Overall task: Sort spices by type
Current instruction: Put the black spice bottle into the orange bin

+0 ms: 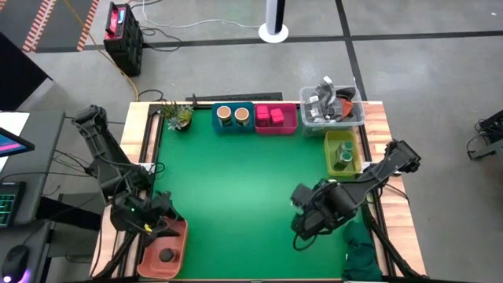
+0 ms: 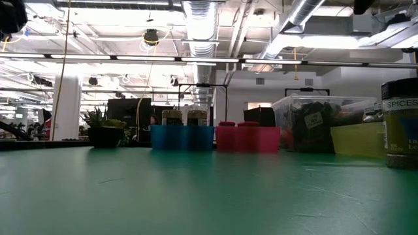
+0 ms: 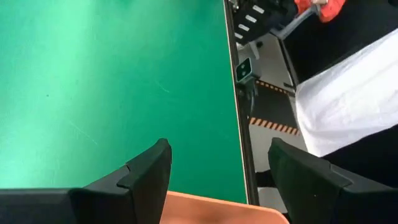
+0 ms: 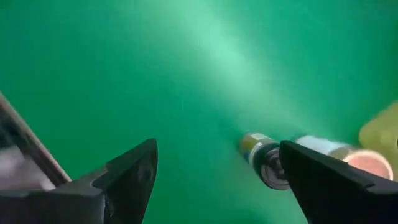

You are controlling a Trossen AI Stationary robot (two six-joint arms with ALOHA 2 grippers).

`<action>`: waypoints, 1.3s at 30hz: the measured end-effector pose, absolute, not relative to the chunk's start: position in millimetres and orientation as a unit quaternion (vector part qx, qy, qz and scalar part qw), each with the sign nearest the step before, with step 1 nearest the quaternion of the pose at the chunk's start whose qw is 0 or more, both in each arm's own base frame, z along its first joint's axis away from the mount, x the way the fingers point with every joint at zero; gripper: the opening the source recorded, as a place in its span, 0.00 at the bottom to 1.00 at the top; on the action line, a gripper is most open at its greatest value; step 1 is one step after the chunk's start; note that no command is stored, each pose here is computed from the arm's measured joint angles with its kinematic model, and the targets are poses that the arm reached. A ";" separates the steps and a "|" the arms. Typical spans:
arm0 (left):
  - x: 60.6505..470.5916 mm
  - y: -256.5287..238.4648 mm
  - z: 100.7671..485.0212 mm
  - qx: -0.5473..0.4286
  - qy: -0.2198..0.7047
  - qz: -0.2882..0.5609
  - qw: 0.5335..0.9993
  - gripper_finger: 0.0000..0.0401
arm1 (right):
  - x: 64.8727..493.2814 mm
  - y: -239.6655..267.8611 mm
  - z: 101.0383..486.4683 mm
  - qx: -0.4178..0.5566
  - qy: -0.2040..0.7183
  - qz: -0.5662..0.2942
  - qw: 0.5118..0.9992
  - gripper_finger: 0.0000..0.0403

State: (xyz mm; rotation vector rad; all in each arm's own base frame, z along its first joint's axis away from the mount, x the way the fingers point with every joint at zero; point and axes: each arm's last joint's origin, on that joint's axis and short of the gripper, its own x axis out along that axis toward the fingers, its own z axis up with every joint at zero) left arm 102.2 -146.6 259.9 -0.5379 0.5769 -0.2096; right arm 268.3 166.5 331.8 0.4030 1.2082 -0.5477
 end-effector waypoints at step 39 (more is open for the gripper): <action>99.9 -119.4 268.6 -0.355 0.282 -0.057 0.890 0.64 | 265.2 133.3 248.9 -0.047 0.748 -0.013 0.662 0.99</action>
